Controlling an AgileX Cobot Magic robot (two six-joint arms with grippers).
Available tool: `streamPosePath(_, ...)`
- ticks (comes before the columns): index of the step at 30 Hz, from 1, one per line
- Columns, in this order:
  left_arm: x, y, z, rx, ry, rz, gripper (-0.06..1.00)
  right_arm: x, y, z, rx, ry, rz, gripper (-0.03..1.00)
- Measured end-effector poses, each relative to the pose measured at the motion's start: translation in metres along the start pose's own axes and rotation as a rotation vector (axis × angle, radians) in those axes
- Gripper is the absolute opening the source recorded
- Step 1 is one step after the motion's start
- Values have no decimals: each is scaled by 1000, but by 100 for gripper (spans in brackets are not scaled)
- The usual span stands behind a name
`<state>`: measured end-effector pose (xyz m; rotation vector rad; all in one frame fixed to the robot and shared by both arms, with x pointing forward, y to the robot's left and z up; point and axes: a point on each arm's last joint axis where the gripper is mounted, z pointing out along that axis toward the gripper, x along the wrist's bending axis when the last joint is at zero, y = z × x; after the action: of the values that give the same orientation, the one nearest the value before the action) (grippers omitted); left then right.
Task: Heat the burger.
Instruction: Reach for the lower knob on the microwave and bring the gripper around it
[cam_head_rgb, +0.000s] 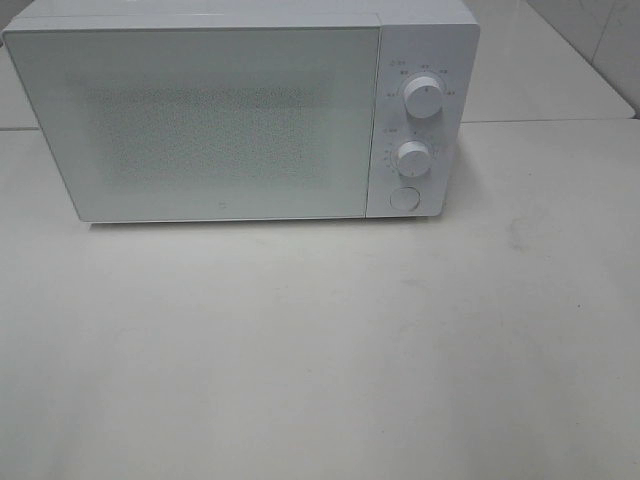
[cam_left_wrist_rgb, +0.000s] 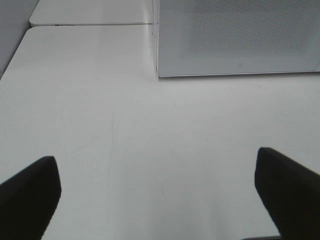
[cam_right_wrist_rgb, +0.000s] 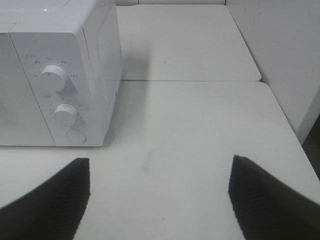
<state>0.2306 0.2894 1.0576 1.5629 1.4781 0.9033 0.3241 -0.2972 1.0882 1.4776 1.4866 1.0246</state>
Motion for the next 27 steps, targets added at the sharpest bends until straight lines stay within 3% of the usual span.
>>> streamPosePath(12,0,0,0,0,0,0,98,6,8,56,59,19,-13,75)
streamPosePath(20,0,0,0,0,0,0,98,9,11,88,46,36,-17,75)
streamPosePath(27,0,0,0,0,0,0,98,13,16,113,-37,60,-19,75)
